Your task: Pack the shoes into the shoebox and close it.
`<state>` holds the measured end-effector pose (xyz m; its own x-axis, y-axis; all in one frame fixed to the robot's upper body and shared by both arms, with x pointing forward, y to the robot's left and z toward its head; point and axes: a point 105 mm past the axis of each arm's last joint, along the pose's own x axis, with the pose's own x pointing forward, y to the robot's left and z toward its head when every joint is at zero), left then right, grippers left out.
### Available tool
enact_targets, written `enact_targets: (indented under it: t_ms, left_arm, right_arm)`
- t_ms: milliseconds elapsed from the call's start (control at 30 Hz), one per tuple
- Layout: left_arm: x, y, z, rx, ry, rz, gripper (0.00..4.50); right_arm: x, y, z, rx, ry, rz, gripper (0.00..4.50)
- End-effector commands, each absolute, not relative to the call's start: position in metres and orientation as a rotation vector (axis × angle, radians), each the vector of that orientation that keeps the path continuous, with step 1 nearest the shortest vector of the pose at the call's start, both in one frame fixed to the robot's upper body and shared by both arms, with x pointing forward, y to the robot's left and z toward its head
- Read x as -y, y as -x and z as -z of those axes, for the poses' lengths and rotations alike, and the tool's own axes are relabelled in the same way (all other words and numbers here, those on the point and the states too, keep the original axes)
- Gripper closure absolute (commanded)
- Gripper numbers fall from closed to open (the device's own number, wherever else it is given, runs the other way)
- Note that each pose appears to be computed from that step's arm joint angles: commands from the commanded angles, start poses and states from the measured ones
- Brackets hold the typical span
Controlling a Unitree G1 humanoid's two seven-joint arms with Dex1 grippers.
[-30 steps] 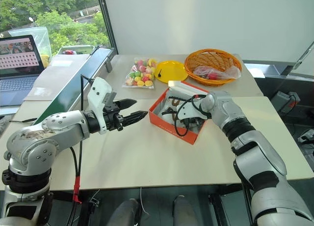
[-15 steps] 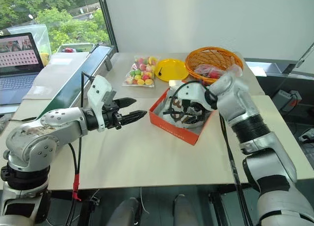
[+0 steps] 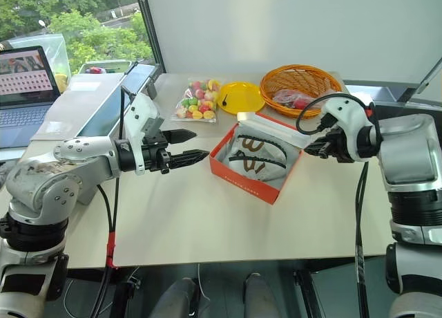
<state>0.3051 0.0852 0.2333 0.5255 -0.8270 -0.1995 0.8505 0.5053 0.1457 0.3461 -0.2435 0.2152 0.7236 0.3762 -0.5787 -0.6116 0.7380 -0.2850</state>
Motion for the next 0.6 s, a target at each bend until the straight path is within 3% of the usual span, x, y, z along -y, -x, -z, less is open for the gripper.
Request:
enact_targets:
  t_ms: [33,367,600]
  left_arm:
    - [-0.079,-0.306,-0.249,-0.052,-0.285,1.055,1.33]
    - [-0.084,-0.304,-0.257,-0.063,-0.348,1.08,1.33]
    - [-0.09,-0.301,-0.261,-0.064,-0.359,1.051,1.33]
  right_arm:
    - [0.264,-0.351,-0.222,-0.43,0.463,-0.435,4.45]
    - [0.279,-0.402,-0.154,-0.447,0.438,-0.312,4.45]
    - [0.29,-0.424,-0.145,-0.448,0.47,-0.273,4.45]
